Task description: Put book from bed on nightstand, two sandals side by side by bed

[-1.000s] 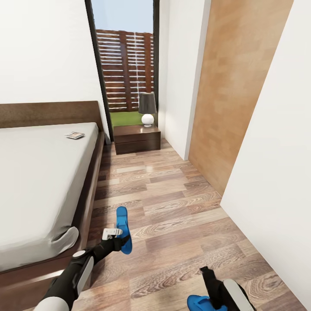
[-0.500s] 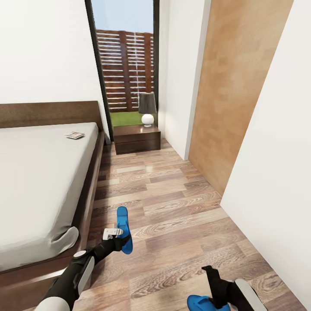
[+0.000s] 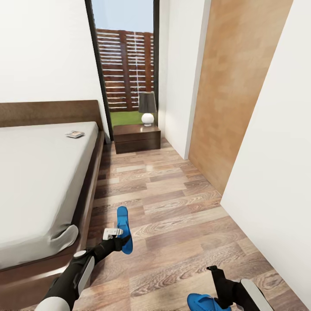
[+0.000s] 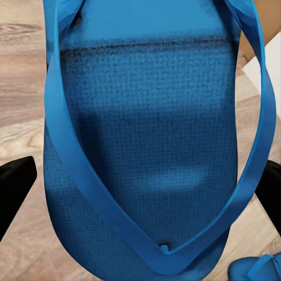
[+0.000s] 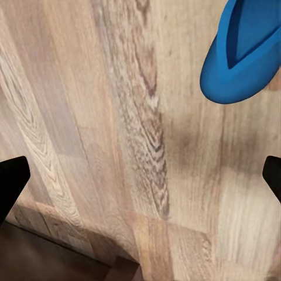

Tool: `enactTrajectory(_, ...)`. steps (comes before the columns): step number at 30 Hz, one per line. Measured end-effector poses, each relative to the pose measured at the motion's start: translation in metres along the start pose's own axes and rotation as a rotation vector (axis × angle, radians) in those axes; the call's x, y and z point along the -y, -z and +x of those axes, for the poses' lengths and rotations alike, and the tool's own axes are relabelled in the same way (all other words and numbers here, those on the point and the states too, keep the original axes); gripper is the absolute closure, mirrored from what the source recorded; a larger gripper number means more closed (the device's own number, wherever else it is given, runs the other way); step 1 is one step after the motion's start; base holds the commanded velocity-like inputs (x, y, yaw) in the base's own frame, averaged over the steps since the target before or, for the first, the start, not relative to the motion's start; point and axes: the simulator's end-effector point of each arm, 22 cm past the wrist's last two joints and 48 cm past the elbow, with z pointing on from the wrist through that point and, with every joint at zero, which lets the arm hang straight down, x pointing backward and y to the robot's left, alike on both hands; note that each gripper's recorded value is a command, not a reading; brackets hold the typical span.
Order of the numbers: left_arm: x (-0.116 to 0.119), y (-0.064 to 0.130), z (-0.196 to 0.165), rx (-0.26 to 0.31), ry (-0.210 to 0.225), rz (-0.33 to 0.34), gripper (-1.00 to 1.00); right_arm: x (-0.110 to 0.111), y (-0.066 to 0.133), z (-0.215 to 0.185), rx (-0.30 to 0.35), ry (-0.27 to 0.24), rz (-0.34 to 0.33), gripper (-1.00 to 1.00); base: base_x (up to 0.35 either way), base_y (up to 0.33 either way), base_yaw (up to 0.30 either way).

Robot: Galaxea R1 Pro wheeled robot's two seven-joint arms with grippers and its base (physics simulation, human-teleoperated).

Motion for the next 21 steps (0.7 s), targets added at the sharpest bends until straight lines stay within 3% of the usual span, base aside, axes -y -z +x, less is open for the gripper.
enactTrajectory(21, -0.014, -0.016, 0.044, -0.026, 0.012, -0.001, 1.0, 0.034, -0.033, -0.003, -0.003, -0.005, 0.027, -1.0, 0.0, 0.0, 0.0)
